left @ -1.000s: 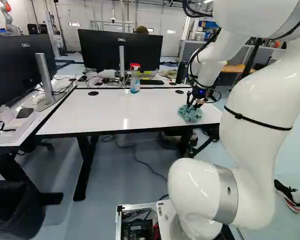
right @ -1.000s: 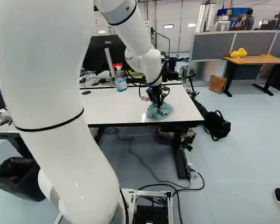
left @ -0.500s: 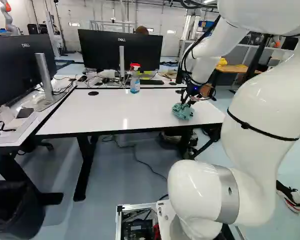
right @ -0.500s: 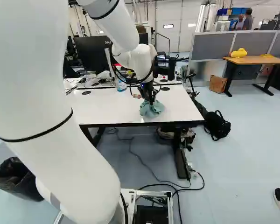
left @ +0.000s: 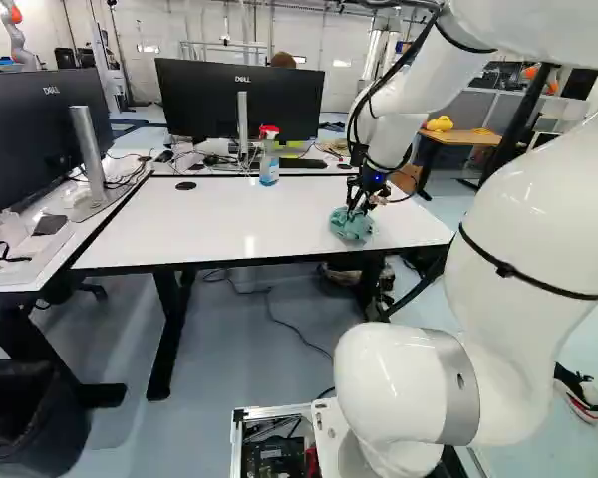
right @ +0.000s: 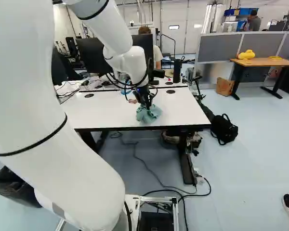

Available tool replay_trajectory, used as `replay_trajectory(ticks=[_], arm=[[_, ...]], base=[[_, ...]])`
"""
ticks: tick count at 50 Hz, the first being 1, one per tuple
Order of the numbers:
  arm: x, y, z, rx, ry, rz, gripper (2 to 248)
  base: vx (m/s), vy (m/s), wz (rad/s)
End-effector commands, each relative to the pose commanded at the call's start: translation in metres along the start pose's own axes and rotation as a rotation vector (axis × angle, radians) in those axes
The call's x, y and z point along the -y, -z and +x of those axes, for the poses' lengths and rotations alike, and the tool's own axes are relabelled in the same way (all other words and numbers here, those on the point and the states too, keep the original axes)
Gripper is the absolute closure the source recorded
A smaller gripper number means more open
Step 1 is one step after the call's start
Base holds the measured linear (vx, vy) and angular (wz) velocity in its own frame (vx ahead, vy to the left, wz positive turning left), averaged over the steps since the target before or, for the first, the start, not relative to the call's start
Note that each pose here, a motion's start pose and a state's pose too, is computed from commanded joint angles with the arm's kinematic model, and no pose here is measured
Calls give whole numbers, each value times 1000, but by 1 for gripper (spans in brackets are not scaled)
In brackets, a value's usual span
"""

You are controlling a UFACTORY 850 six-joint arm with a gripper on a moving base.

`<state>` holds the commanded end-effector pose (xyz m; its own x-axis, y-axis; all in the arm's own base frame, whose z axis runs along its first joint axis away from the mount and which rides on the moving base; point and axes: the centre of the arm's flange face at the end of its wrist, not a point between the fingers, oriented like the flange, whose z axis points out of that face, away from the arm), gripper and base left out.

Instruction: Clean the table with the green towel

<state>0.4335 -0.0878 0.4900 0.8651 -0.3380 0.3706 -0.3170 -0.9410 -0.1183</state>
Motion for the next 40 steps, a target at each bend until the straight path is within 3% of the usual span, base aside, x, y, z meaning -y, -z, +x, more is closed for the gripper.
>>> replay_trajectory(ticks=[19, 40], arm=[[19, 9, -31, 5, 50, 20, 208], [19, 9, -32, 5, 51, 21, 208]], base=[[0, 0, 0], [0, 0, 0]])
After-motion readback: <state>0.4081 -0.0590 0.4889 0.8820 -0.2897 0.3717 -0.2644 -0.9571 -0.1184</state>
